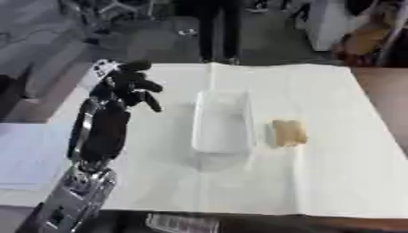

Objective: Pick up objects on the table and place them in the box.

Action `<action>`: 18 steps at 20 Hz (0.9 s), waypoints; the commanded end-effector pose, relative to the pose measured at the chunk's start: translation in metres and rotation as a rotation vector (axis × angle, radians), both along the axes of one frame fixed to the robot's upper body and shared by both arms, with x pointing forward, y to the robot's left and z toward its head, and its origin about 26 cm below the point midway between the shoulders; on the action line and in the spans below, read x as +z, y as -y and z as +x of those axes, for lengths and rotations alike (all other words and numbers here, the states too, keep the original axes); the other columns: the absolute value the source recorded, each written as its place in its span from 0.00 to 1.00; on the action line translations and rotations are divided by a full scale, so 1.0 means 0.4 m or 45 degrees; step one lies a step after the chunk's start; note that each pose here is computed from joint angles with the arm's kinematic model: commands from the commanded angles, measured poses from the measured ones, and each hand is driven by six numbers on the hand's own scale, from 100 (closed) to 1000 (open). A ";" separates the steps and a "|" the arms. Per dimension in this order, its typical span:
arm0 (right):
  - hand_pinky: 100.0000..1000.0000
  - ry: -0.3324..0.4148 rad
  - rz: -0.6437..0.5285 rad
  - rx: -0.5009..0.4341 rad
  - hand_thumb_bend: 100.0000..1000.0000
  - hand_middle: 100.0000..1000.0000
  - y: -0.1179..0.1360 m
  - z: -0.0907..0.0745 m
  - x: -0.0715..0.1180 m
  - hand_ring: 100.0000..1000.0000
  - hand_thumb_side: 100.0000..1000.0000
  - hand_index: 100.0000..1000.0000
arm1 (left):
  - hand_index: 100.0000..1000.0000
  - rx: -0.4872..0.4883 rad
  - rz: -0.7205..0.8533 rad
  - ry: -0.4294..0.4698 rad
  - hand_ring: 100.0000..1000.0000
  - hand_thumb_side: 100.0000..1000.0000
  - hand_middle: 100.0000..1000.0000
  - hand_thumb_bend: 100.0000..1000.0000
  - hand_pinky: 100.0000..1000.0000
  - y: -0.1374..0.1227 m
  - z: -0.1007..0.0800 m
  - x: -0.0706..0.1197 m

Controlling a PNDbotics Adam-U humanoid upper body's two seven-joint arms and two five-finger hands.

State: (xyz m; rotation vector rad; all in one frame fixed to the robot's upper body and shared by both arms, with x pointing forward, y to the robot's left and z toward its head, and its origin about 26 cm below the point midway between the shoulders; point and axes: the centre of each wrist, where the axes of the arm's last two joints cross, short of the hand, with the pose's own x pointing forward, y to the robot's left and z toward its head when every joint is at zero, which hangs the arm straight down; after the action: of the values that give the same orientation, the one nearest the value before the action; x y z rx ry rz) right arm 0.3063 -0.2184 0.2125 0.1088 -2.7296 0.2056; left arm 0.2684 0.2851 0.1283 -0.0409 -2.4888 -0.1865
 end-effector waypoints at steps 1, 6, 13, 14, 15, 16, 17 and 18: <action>0.42 0.034 -0.010 0.008 0.17 0.52 0.001 -0.003 0.020 0.51 1.00 0.64 | 0.71 0.006 0.018 0.034 0.60 0.76 0.75 0.66 0.35 -0.009 -0.003 0.019; 0.43 0.040 -0.004 0.017 0.17 0.52 -0.001 -0.003 0.022 0.51 1.00 0.64 | 0.71 0.005 0.019 0.037 0.60 0.75 0.75 0.66 0.35 -0.011 -0.004 0.020; 0.43 0.042 -0.006 0.022 0.17 0.52 -0.003 -0.003 0.023 0.51 1.00 0.64 | 0.71 -0.002 0.017 0.041 0.61 0.75 0.75 0.66 0.35 -0.012 -0.003 0.022; 0.43 0.042 -0.007 0.021 0.18 0.52 -0.002 -0.003 0.023 0.51 1.00 0.64 | 0.71 -0.002 0.017 0.042 0.61 0.75 0.75 0.66 0.35 -0.012 -0.003 0.023; 0.43 0.041 -0.007 0.021 0.18 0.52 -0.002 -0.003 0.023 0.51 1.00 0.64 | 0.71 -0.002 0.016 0.043 0.61 0.75 0.75 0.66 0.35 -0.012 -0.003 0.023; 0.43 0.040 -0.007 0.020 0.18 0.52 -0.002 -0.003 0.023 0.51 1.00 0.64 | 0.71 -0.002 0.016 0.043 0.61 0.75 0.75 0.66 0.35 -0.013 -0.003 0.023; 0.43 0.039 -0.006 0.019 0.18 0.52 -0.002 -0.003 0.023 0.51 1.00 0.64 | 0.71 -0.002 0.017 0.043 0.61 0.75 0.75 0.66 0.35 -0.013 -0.003 0.023; 0.43 0.037 -0.004 0.016 0.18 0.52 -0.001 -0.003 0.023 0.51 1.00 0.64 | 0.71 -0.002 0.020 0.043 0.61 0.75 0.75 0.66 0.35 -0.013 -0.003 0.023</action>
State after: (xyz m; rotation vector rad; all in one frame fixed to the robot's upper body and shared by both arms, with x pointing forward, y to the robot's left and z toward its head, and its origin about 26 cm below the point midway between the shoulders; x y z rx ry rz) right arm 0.3067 -0.2176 0.2141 0.1235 -2.7324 0.2088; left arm 0.2679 0.2865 0.1278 -0.0403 -2.4926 -0.1795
